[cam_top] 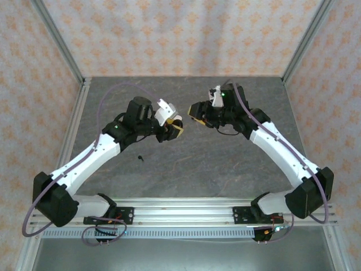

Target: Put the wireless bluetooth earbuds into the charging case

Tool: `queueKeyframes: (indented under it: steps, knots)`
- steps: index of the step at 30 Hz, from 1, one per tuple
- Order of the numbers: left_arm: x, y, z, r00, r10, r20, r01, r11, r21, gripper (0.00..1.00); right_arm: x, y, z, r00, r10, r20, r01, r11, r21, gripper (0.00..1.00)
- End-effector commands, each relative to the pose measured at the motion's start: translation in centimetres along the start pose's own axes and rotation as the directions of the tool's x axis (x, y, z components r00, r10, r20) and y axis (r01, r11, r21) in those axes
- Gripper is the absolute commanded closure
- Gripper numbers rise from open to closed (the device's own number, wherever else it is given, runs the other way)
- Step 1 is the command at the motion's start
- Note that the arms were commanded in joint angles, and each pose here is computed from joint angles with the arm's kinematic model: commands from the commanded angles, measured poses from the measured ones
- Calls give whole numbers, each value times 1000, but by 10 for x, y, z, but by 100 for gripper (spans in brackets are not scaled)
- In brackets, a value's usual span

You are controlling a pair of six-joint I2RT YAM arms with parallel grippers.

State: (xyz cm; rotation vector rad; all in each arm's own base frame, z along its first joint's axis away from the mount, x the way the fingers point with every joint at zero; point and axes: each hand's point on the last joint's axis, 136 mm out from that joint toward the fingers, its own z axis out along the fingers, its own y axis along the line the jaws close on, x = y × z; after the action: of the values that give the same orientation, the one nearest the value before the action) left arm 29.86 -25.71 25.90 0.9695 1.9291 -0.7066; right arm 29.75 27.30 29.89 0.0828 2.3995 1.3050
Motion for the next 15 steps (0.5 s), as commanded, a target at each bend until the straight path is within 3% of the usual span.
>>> queueKeyframes:
  steps: [1, 15]
  knots:
    - [-16, -14, -8, 994, 93, 61, -95, 995, 35, 58, 12, 23, -6, 999, -42, -30, 41, 999, -29, 51]
    - [-27, -21, -15, 989, 124, 78, -127, 991, 39, 57, 42, 18, 14, 981, -130, -144, 141, 988, 65, 51]
